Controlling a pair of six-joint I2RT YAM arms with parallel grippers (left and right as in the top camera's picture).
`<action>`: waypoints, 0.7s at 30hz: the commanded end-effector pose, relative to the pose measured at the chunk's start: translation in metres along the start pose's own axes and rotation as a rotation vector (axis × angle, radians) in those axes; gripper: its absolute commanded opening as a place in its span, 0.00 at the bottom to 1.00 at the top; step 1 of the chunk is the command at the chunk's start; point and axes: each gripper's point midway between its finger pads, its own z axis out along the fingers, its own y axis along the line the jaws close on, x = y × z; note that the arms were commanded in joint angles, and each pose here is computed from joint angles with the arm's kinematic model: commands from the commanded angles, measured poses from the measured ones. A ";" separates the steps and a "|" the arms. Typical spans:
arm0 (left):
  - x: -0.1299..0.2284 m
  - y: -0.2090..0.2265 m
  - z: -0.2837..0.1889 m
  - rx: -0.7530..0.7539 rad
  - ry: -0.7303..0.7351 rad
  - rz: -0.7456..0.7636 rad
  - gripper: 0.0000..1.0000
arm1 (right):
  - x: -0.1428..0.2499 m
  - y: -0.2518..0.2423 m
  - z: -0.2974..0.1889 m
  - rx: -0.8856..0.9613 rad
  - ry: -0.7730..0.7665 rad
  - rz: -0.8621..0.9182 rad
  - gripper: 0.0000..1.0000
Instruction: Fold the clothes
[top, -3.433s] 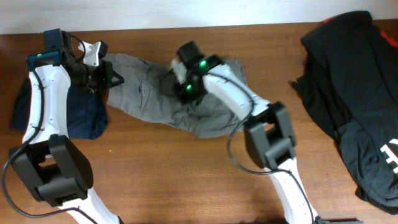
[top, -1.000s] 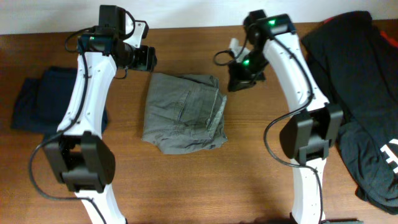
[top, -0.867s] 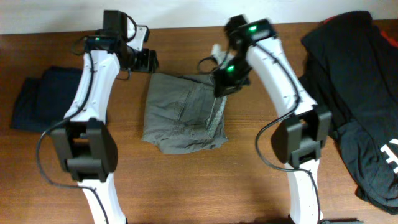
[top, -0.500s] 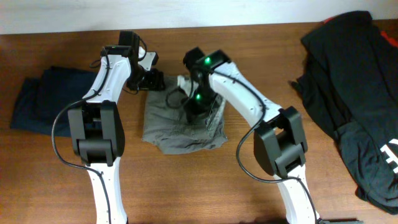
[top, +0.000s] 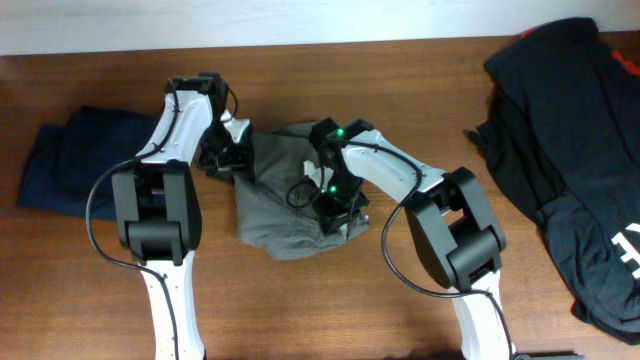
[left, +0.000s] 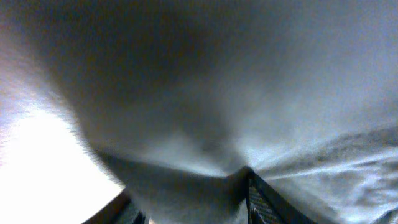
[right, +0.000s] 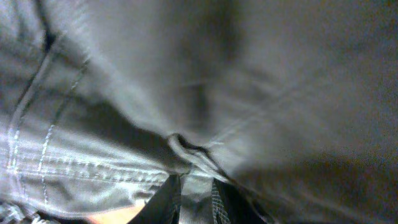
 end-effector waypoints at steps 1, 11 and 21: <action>0.029 -0.002 0.025 0.042 0.143 -0.054 0.49 | 0.000 -0.109 -0.002 0.361 -0.005 0.113 0.23; 0.054 -0.031 -0.001 0.169 0.196 -0.064 0.55 | -0.022 -0.192 -0.055 0.426 -0.180 0.284 0.31; -0.006 -0.044 -0.074 0.135 -0.249 0.097 0.99 | -0.036 -0.186 -0.056 0.434 -0.226 0.258 0.32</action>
